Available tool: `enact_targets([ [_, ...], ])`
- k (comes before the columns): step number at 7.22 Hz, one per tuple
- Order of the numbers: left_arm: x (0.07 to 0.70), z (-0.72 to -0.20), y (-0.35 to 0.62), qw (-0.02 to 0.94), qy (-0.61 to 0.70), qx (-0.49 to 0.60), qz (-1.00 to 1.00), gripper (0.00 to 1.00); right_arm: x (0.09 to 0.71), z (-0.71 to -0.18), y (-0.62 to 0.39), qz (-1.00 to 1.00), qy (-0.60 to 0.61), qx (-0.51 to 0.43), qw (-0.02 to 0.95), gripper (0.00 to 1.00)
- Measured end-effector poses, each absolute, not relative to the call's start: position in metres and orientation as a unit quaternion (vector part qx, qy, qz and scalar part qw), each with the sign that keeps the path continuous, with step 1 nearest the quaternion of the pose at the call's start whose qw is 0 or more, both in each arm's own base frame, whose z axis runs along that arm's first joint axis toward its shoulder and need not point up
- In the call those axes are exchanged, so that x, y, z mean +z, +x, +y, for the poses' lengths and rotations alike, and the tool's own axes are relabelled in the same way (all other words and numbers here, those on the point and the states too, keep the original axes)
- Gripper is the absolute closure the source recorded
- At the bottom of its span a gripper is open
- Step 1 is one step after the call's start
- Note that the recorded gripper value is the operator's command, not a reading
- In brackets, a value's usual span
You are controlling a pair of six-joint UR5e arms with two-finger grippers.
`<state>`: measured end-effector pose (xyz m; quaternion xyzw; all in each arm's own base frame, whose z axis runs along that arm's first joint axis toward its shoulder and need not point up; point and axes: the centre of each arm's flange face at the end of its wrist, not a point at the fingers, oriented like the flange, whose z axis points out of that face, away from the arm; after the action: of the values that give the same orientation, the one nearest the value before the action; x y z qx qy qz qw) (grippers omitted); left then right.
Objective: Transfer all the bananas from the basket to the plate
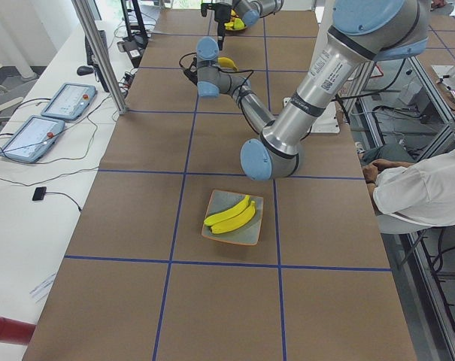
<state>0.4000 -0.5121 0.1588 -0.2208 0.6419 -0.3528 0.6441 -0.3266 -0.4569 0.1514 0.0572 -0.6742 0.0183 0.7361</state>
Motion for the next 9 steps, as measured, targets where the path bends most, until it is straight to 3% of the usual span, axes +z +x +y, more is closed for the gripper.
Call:
enact_targets([
  [2,0.222,-0.520,0.341,0.676,-0.173,-0.379,0.608,1.00,0.193,-0.467,-0.291,-0.667,0.061,0.029,0.742,0.00],
  [6,0.309,-0.463,0.282,0.835,-0.108,-0.315,0.438,1.00,0.264,-0.481,-0.248,-0.631,0.084,0.047,0.769,0.00],
  [9,0.352,-0.441,0.303,0.890,-0.116,-0.324,0.299,1.00,0.300,-0.487,-0.226,-0.611,0.092,0.058,0.784,0.00],
])
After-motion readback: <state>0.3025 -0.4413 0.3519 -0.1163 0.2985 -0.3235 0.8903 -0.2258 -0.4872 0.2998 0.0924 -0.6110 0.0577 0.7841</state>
